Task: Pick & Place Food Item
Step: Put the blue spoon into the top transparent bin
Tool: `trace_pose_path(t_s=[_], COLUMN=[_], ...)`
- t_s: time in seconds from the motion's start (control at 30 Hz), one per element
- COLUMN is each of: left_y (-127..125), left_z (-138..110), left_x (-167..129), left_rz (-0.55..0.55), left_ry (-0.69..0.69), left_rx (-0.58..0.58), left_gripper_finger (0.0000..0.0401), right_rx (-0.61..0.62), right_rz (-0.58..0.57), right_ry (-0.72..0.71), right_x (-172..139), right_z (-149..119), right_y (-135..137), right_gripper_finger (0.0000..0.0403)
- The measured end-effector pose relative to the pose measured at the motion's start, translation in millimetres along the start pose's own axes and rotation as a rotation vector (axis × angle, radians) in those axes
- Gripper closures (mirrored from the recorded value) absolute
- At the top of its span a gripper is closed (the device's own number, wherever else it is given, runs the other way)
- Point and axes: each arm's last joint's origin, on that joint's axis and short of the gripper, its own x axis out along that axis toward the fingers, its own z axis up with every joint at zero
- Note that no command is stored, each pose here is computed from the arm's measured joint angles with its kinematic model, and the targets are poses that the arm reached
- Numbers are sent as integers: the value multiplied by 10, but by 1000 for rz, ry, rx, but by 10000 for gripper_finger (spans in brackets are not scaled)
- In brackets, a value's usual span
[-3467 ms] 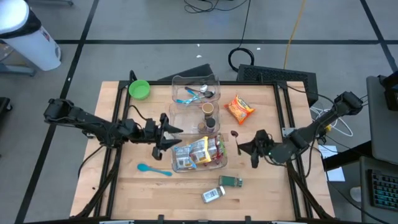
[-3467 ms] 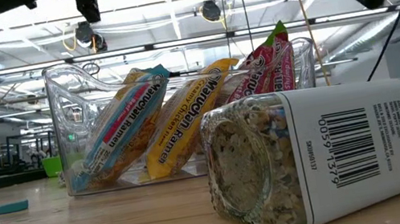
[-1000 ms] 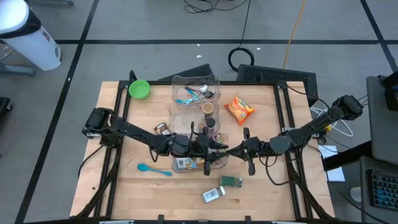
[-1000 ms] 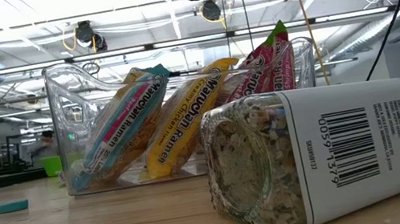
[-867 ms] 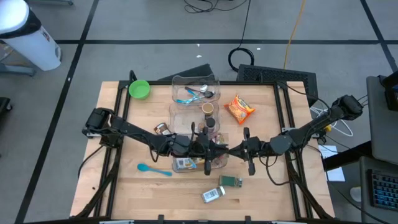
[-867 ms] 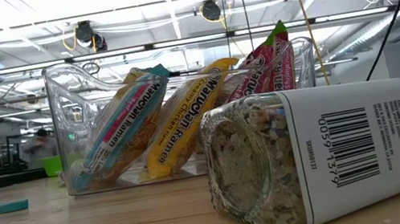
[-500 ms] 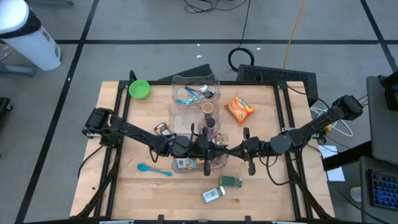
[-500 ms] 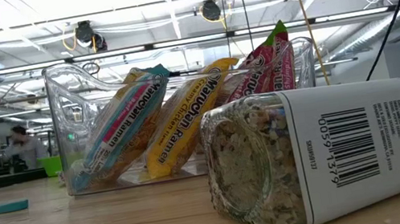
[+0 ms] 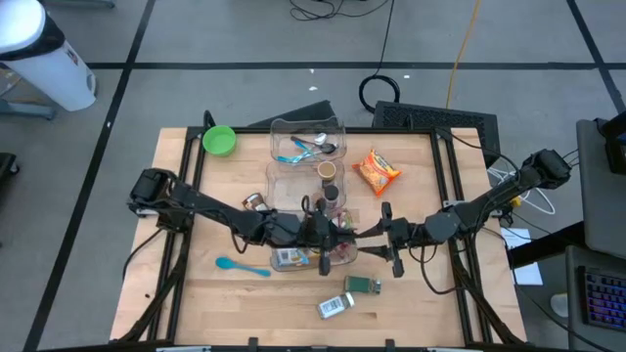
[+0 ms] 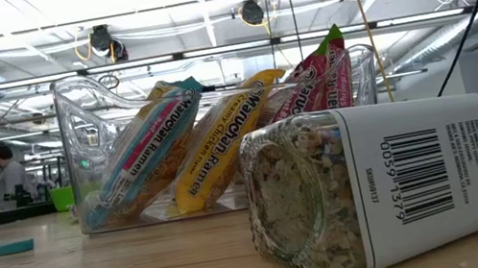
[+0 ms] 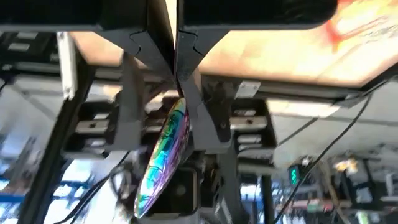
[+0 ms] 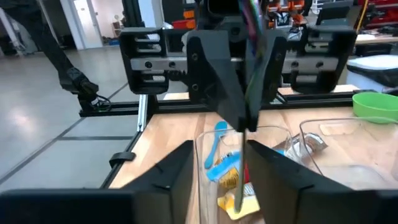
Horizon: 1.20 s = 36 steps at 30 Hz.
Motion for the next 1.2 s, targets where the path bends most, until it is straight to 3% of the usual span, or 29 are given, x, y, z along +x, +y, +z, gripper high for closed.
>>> trace_pose_path(t_s=[0.17, 0.37, 0.6, 0.83, 1.03, 1.2], left_y=[-54, -104, 137, 658, 1355, 1889], left_z=[210, 427, 588, 648, 660, 694], left_x=[-23, -117, -253, -285, -242, -324], left_rz=[55, 203, 344, 433, 366, 445], left_ry=[104, 376, 624, 784, 847, 861], left_rx=[43, 143, 149, 136, 16, 16], left_gripper_finger=[399, 399, 400, 400, 400, 400], right_rx=[-14, -12, 46, 92, 135, 99], right_rz=[-9, -25, -43, -62, 0, 39], right_ry=[35, 110, 191, 244, 75, 10], right_x=[-1, -7, -25, -116, -269, -395], right_z=[-37, -111, -219, -543, -752, -871], right_y=[-7, -22, -43, -124, -170, -188], right_gripper_finger=[217, 189, 185, 189, 187, 192])
